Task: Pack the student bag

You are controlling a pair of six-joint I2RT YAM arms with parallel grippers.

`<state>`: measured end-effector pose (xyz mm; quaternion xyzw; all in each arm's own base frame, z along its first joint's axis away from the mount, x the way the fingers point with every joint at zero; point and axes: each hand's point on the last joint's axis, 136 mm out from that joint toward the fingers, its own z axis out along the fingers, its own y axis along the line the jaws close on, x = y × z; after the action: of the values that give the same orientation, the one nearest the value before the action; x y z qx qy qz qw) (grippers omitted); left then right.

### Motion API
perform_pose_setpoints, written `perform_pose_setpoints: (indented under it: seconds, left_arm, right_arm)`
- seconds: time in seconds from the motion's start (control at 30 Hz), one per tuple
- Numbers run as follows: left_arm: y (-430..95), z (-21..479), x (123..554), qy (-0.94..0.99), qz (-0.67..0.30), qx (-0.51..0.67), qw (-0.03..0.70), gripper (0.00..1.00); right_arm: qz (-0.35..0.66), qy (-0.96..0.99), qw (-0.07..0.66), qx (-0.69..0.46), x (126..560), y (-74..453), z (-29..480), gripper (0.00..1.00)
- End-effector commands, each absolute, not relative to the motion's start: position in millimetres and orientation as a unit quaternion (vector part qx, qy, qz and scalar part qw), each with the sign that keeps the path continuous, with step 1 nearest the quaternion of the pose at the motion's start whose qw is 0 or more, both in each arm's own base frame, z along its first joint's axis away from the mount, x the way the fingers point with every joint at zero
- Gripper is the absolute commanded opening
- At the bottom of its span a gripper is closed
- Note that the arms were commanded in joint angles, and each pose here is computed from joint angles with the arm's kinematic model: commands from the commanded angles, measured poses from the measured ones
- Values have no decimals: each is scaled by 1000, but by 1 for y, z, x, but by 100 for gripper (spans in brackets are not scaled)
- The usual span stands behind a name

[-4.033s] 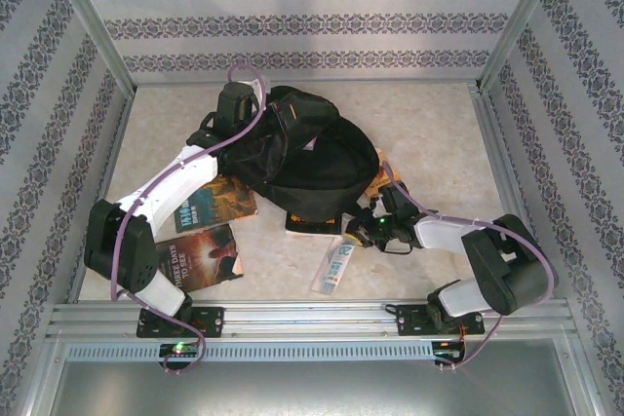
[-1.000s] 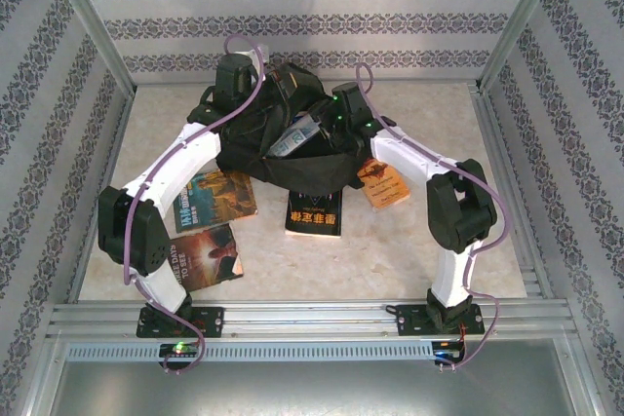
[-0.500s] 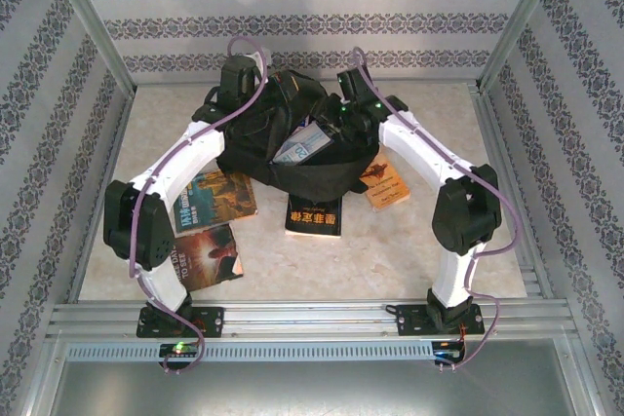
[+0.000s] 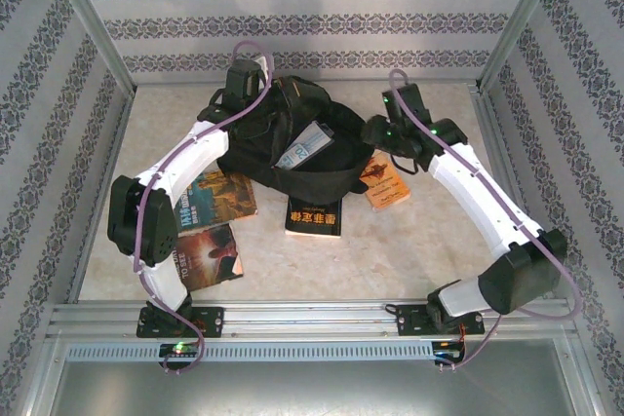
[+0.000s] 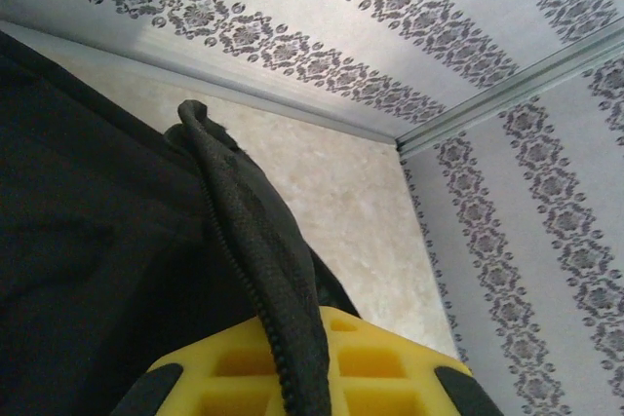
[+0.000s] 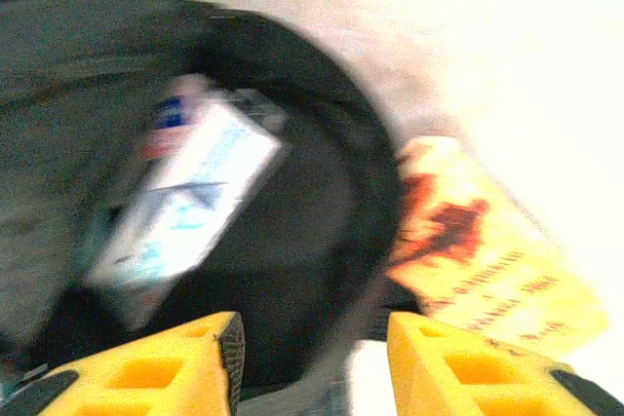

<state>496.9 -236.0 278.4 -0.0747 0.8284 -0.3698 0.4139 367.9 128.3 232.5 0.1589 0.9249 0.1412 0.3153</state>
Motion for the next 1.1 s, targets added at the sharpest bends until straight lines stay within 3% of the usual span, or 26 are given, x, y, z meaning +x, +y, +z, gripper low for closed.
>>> perform_pose_setpoints:
  seconds: [0.0,0.17,0.37,0.53,0.73,1.07]
  left_arm:
    - [-223,269,497,844,-320,-58,426,1]
    - [-208,265,504,855,-284,-53,431,0]
    - [-202,255,511,862,-264,-44,431,1]
    - [-176,264,519,862,-236,-55,445,1]
    - [-176,255,518,865,-240,-57,438,1]
    - [-169,269,528,859,-232,-65,452,3]
  right_arm:
    - [122,925,284,220,371,93,194,42]
    - [141,943,215,211,389,87,145,33]
    - [172,958,120,197,408,110,90,10]
    - [104,972,63,201,403,96,52,10]
    - [52,979,18,197,366,83,19,7]
    - [19,984,12,176,302,82,14,10]
